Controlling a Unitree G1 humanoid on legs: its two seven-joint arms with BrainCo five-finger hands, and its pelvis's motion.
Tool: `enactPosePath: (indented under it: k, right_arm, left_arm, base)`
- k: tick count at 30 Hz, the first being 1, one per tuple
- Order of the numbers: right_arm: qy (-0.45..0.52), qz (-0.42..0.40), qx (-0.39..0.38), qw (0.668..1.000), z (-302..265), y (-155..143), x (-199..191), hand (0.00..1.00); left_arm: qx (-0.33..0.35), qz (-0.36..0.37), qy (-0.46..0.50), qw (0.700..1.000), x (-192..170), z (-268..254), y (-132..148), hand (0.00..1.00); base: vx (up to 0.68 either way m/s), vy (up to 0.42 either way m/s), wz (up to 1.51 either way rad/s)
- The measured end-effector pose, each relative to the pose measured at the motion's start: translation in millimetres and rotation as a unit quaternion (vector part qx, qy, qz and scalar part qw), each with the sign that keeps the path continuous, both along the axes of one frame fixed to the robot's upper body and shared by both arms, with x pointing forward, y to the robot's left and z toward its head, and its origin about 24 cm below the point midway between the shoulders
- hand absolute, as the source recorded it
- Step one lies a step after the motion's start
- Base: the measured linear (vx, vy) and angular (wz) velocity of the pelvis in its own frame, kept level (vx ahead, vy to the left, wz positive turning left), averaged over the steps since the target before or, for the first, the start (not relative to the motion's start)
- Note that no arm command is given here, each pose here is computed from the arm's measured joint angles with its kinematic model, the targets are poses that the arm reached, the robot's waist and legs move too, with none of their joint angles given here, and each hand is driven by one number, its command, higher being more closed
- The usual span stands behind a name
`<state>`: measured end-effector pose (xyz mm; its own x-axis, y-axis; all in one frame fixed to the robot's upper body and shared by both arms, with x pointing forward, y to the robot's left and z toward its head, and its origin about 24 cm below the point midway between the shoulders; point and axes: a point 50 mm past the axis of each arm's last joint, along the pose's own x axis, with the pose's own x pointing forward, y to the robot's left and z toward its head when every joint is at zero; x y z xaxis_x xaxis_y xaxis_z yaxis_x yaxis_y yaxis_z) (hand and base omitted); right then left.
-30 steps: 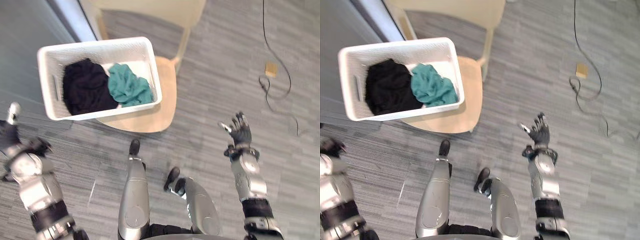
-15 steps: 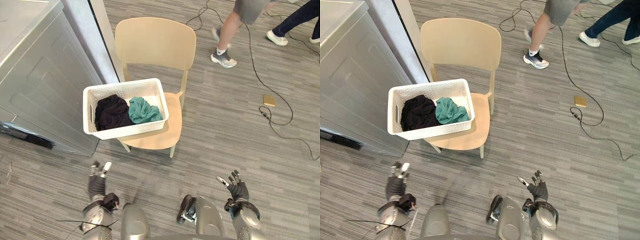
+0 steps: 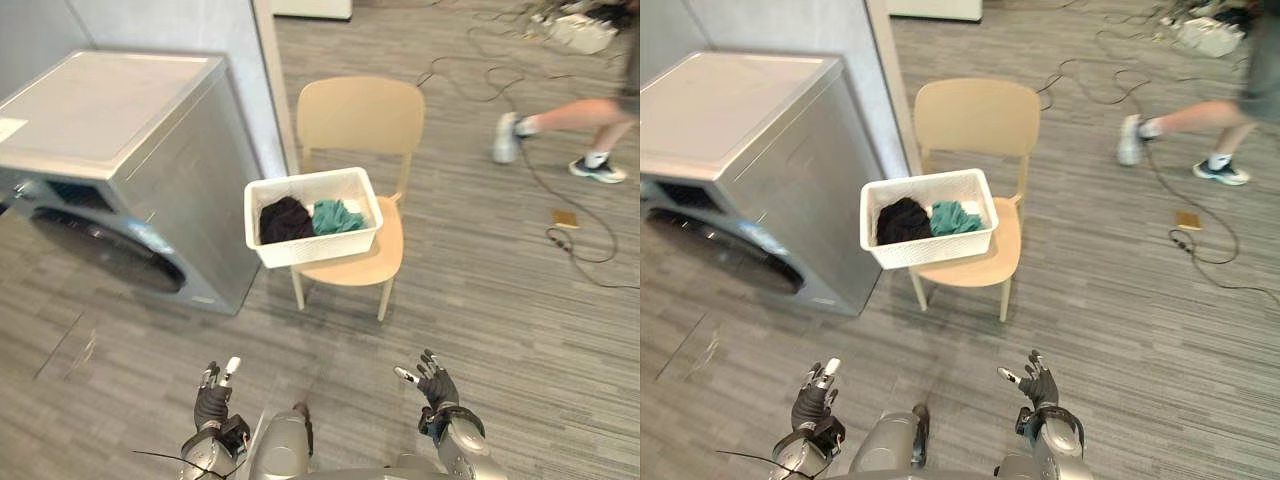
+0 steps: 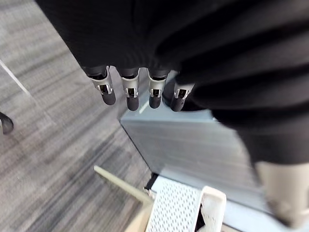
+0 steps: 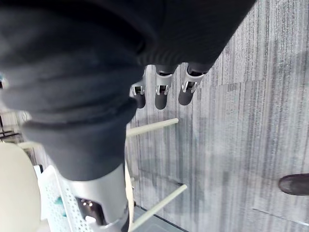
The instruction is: Pick up the laundry basket with both hands and put the clothes into the washing machine.
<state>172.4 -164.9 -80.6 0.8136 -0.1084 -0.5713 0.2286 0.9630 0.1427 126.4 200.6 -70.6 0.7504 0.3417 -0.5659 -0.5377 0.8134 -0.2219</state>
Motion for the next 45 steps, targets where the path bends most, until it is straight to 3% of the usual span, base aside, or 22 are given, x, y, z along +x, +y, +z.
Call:
enactPosePath:
  k: [4,13,21,26,30,35,39,45]
  right_arm:
    - [-0.002,0.013,-0.028,1.000,2.1,-1.7,5.3,0.00]
    - [-0.012,0.002,-0.032,0.999,5.6,-7.1,16.3,0.00]
    - [0.029,-0.025,-0.014,0.999,-10.5,-8.3,8.6,0.00]
    - [0.005,0.003,0.000,1.000,-1.7,12.5,16.8,0.00]
    - [-0.053,0.021,-0.025,0.998,20.1,14.5,32.8,0.00]
    - [-0.059,0.045,-0.057,0.996,24.5,19.8,33.6,0.00]
    - [-0.087,0.048,-0.043,0.994,35.4,34.4,40.1,0.00]
    - [-0.102,0.034,-0.076,0.991,43.6,31.0,51.0,0.00]
  left_arm:
    - [0.000,0.033,0.013,0.999,-14.4,-2.7,6.6,0.00]
    - [-0.006,0.041,0.012,0.999,-7.2,-4.8,6.5,0.00]
    - [-0.013,-0.014,0.037,0.999,2.6,-16.2,-10.7,0.00]
    - [0.031,-0.061,0.066,0.995,-4.4,-17.6,-2.5,0.00]
    - [0.024,-0.077,0.053,0.995,3.4,-15.2,-13.1,0.00]
    - [0.012,-0.056,0.015,0.998,12.7,-3.4,-19.6,0.00]
    - [0.022,-0.014,0.017,1.000,2.0,-1.7,-3.0,0.00]
    - [0.018,-0.015,0.026,0.999,-3.5,-4.7,-5.6,0.00]
  base:
    - [-0.22,0.005,1.05]
    - [-0.02,0.281,1.12]
    - [0.15,0.446,1.04]
    - [0.26,0.220,0.64]
    - [0.25,0.093,-0.13]
    - [0.49,0.097,0.11]
    - [0.44,0.120,-0.95]
    - [0.31,0.311,-0.71]
